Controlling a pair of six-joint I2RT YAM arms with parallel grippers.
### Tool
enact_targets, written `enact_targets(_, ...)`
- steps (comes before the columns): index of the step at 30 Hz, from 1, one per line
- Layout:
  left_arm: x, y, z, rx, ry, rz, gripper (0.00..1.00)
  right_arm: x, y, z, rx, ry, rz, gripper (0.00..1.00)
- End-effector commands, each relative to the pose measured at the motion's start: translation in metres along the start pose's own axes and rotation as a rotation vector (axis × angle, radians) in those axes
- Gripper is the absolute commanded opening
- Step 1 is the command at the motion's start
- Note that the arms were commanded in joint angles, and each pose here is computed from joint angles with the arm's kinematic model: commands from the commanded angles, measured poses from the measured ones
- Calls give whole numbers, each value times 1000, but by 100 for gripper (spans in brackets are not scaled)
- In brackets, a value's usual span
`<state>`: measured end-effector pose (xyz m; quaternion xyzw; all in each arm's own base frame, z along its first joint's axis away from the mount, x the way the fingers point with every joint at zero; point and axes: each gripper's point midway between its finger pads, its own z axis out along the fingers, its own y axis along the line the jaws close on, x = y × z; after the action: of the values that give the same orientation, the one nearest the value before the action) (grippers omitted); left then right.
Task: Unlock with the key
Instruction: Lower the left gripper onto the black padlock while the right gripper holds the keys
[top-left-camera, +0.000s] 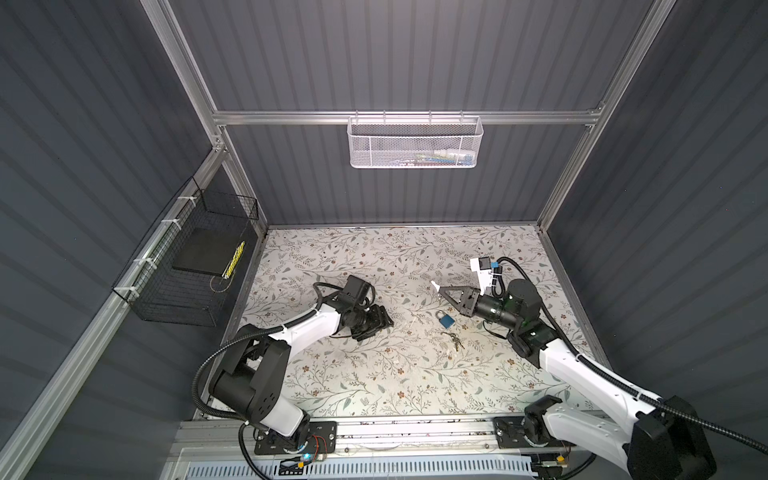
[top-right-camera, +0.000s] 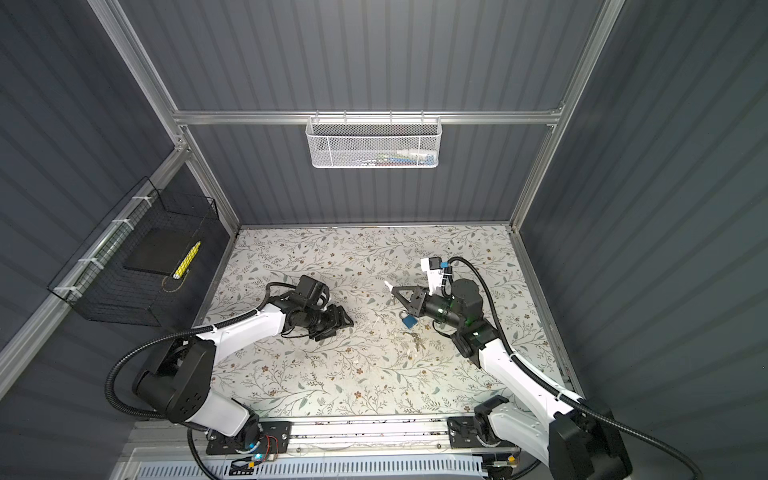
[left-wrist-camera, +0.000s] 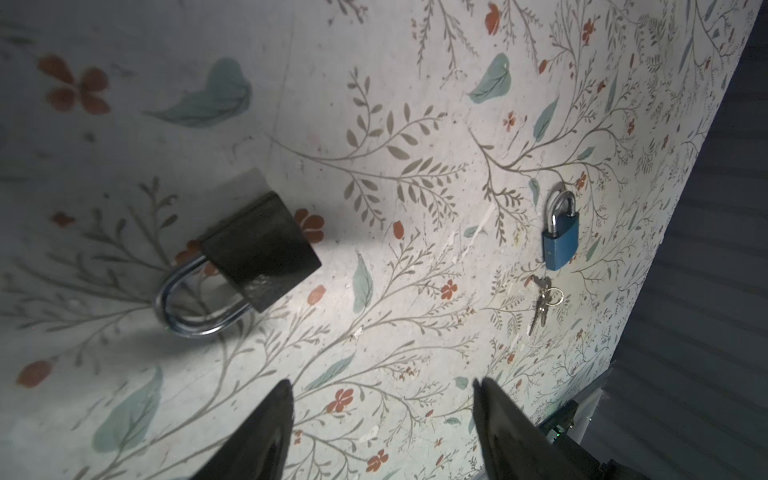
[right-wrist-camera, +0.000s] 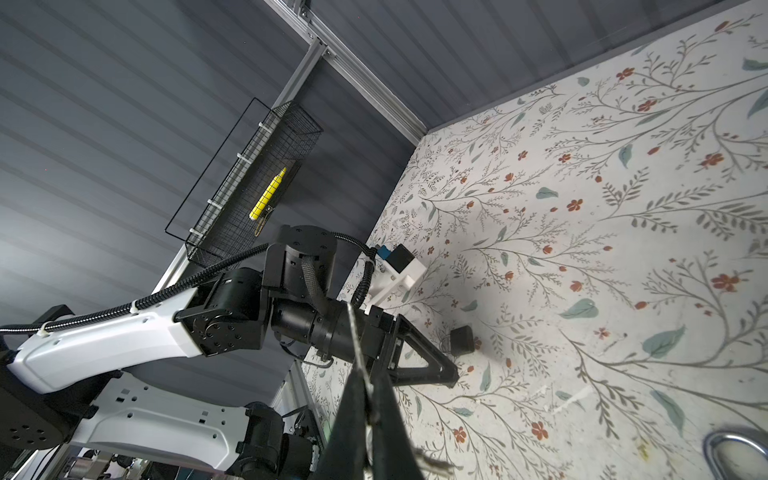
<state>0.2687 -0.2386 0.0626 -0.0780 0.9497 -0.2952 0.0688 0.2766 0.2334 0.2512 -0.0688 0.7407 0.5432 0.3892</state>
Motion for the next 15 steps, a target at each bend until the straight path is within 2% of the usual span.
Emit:
enact_targets(1, -3, -3, 6, 12, -10, -9, 71, -1, -2, 0, 4, -11, -15, 0)
enact_targets(11, -10, 20, 14, -121, -23, -21, 71, -2, -4, 1, 10, -9, -21, 0)
enact_targets(15, -17, 29, 10, -175, -68, -5, 71, -3, -3, 2, 4, -12, -22, 0)
